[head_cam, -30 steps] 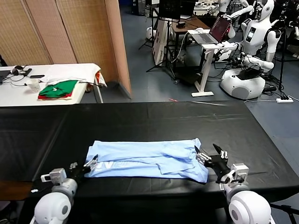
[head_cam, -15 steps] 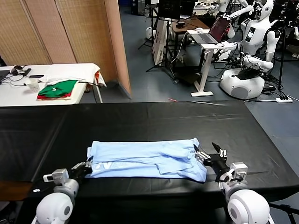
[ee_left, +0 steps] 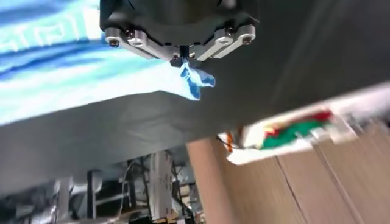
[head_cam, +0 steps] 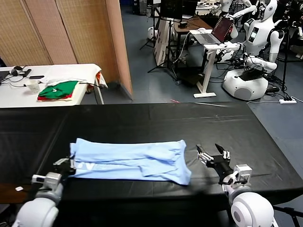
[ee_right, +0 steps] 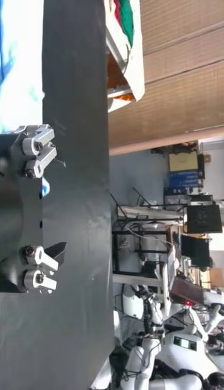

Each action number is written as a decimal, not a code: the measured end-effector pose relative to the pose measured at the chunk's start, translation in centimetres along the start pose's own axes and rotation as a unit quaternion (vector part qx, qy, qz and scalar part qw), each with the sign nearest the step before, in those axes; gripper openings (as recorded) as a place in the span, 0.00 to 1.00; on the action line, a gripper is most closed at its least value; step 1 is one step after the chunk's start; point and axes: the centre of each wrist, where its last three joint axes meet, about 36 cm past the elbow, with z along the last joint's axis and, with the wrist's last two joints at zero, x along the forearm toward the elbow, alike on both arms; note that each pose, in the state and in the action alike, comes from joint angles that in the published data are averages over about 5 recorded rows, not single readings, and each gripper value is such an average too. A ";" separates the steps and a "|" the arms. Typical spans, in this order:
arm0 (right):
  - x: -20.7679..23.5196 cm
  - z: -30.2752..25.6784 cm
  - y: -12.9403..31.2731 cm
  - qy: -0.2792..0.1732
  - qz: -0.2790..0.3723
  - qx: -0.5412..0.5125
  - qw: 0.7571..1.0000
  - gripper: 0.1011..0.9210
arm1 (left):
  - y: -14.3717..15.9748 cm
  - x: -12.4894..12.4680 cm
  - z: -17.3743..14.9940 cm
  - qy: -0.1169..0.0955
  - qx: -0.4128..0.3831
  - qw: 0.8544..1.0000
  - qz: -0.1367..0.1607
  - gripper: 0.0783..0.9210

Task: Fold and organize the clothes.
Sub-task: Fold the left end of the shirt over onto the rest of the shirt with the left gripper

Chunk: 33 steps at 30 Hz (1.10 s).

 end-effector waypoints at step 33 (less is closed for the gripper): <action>3.6 3.8 -1.4 0.000 0.079 0.004 0.997 0.98 | -17.3 1.9 -9.9 -0.003 0.321 0.909 0.265 0.11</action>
